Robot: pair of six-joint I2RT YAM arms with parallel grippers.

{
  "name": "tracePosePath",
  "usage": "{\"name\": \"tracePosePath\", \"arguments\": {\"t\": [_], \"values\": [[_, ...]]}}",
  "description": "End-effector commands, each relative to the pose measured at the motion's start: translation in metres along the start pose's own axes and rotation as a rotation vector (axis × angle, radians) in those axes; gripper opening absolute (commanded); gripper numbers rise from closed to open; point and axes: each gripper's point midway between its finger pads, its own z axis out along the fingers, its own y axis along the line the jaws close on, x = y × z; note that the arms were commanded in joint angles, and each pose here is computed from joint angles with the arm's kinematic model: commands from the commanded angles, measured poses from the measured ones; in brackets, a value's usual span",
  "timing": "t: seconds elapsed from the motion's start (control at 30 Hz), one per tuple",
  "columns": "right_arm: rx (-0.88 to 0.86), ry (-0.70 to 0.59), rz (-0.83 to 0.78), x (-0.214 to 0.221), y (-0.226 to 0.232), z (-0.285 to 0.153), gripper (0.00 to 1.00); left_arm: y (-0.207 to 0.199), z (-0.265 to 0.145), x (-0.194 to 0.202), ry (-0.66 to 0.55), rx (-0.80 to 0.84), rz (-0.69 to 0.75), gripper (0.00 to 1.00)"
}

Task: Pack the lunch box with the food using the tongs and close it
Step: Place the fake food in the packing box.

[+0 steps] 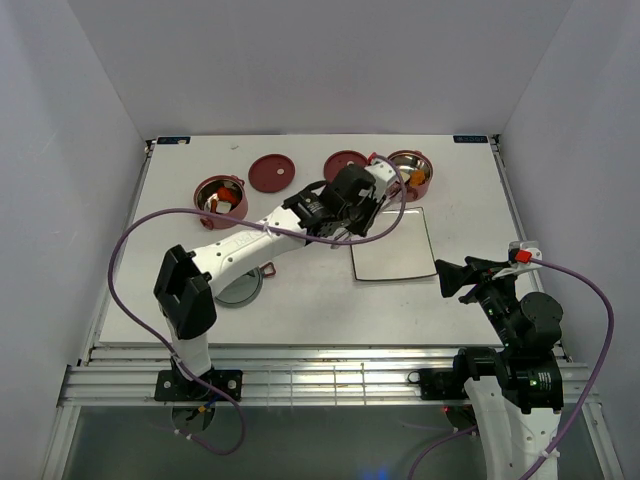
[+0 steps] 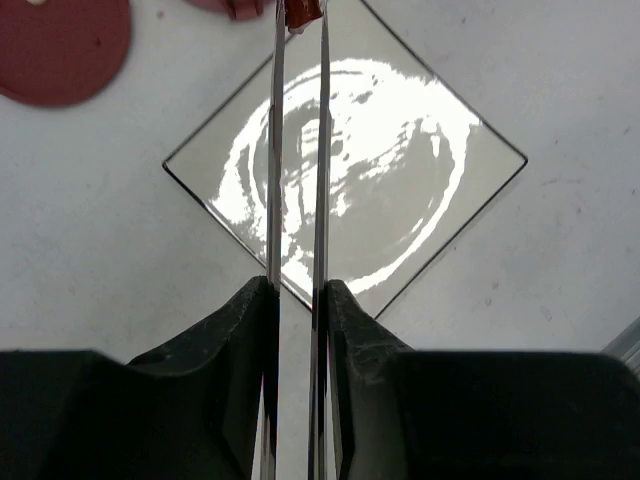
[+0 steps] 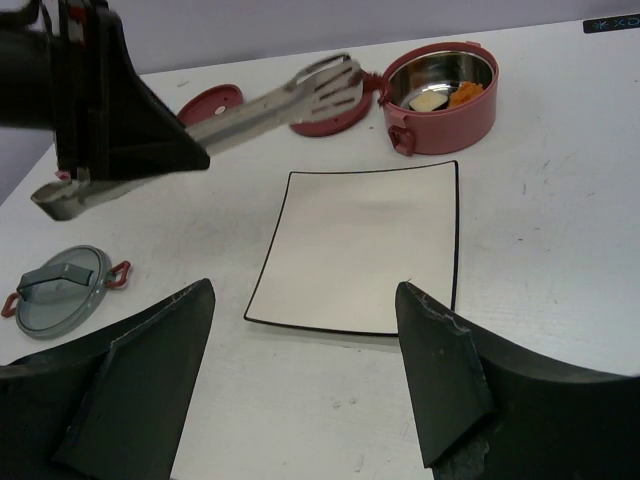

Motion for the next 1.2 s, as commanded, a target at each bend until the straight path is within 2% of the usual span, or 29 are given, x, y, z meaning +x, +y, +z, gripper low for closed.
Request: {"name": "tracePosePath", "arguments": {"t": [0.0, 0.07, 0.13, 0.33, 0.73, 1.17], "values": [[-0.002, -0.038, -0.015, -0.010, 0.002, -0.001, 0.79, 0.006, -0.005, -0.064, -0.162, -0.061, -0.007, 0.21], [0.004, -0.039, -0.014, -0.010, 0.000, 0.000, 0.79, 0.010, 0.011, -0.072, -0.175, -0.097, -0.003, 0.21], [0.010, -0.039, -0.014, -0.010, -0.001, 0.000, 0.79, 0.011, 0.013, -0.097, -0.234, -0.111, -0.015, 0.21], [0.013, -0.030, -0.013, -0.011, -0.001, 0.000, 0.79, 0.014, 0.042, -0.122, -0.303, -0.146, -0.020, 0.22], [0.021, -0.022, -0.011, -0.009, -0.003, 0.001, 0.78, 0.032, 0.102, -0.104, -0.287, -0.107, -0.056, 0.23], [0.028, -0.027, -0.012, -0.009, -0.004, -0.001, 0.78, 0.048, 0.136, -0.084, -0.257, -0.109, -0.068, 0.27]]}}
